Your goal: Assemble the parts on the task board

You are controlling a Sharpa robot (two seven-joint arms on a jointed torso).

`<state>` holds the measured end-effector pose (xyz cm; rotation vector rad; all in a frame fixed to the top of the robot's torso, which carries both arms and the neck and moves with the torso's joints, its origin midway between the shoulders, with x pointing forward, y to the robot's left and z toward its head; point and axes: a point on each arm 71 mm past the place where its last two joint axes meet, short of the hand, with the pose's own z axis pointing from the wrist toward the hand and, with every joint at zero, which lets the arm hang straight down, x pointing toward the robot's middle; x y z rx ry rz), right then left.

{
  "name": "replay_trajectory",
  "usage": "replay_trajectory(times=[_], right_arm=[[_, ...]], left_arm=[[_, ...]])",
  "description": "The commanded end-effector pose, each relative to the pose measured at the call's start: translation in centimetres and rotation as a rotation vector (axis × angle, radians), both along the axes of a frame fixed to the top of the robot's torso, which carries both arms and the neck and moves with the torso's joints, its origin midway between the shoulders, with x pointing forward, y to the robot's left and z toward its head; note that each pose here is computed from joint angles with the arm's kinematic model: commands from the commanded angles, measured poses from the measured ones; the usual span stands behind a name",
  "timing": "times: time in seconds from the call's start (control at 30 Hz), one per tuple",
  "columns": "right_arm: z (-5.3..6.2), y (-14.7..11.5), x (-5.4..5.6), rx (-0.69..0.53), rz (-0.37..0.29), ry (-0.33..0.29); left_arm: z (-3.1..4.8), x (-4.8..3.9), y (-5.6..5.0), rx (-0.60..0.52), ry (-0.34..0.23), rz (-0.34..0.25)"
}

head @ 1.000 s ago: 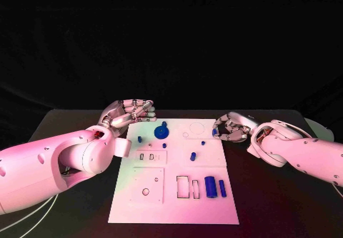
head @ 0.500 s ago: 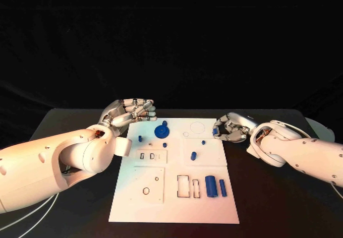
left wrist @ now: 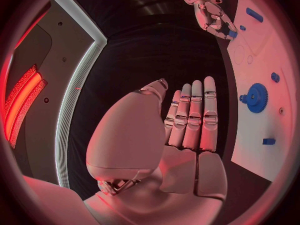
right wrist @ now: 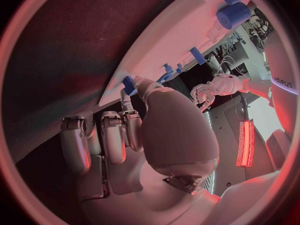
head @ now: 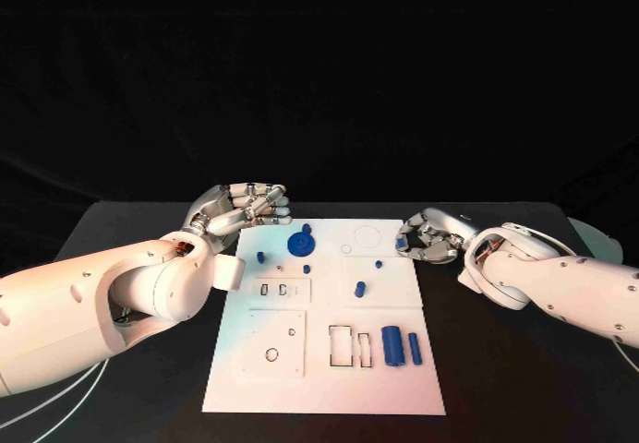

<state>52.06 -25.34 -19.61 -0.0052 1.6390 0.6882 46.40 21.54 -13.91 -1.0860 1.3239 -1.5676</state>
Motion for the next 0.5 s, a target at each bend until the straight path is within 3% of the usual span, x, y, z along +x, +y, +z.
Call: replay_trajectory(times=[0.03,0.27,0.5], right_arm=[[0.3,-0.1,0.0,0.01,-0.02,-0.051],[0.8,0.1,-0.2,0.044,-0.033,-0.108],[1.7,1.8,-1.6,0.075,-0.02,-0.114]], left_arm=[[0.14,-0.06,-0.2,-0.001,-0.009,-0.008],[0.13,-0.04,-0.1,-0.001,-0.008,-0.007],[0.11,0.01,0.0,0.0,-0.008,-0.005]])
